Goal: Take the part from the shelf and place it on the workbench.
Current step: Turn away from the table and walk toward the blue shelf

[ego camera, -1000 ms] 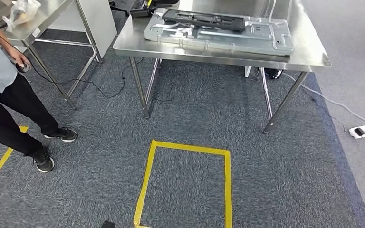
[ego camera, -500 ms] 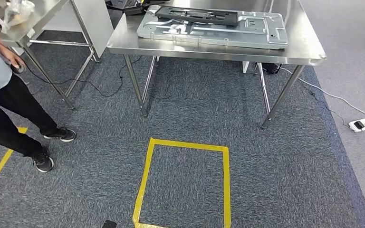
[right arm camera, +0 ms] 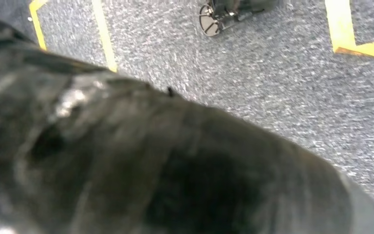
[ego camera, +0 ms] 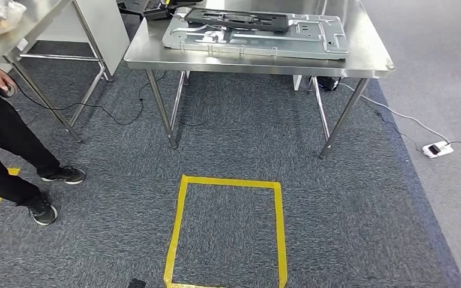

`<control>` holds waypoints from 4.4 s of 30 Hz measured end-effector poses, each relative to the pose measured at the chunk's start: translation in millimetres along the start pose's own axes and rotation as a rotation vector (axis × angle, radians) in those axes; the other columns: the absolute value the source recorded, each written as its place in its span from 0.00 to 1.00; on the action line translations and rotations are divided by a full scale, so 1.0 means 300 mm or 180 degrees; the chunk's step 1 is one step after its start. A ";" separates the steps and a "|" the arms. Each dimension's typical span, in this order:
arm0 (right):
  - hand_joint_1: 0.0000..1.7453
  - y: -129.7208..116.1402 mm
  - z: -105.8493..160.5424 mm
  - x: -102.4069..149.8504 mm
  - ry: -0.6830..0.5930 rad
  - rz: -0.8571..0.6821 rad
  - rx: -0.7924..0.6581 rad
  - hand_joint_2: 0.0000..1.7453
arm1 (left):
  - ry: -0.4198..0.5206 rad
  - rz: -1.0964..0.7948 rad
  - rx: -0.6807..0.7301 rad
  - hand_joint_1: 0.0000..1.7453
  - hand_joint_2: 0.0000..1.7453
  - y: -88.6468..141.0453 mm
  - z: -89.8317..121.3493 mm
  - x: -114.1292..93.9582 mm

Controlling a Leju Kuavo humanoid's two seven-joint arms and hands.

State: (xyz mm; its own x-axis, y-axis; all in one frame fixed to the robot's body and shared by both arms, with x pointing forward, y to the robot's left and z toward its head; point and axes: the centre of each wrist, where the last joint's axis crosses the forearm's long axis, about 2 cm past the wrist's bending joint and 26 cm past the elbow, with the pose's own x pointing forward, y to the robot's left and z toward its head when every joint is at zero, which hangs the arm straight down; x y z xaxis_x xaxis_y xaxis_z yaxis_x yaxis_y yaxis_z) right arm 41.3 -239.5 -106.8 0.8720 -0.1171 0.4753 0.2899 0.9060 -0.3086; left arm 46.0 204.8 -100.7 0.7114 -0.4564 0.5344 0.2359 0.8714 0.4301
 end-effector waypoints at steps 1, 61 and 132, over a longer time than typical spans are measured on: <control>0.00 0.000 0.000 0.000 0.0005 0.0003 0.0002 0.00 | 0.0000 0.0003 -0.0001 0.00 0.00 -0.001 0.000 0.001; 0.00 0.010 0.030 -0.050 0.0439 0.0215 0.0101 0.00 | 0.0136 0.0065 -0.0012 0.00 0.00 -0.012 0.017 -0.018; 0.00 0.027 0.033 -0.041 0.0427 0.0287 0.0286 0.00 | 0.0128 0.0178 0.0030 0.00 0.00 -0.006 0.011 -0.016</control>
State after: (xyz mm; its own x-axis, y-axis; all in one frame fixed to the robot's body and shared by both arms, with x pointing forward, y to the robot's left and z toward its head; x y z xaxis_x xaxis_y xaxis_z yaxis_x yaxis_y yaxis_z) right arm 29.1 -226.8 -107.0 0.9394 -0.0814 0.3331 0.1768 0.9473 -0.2672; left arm 40.0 204.7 -101.5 0.7494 -0.3993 0.5281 0.1889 0.8935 0.4075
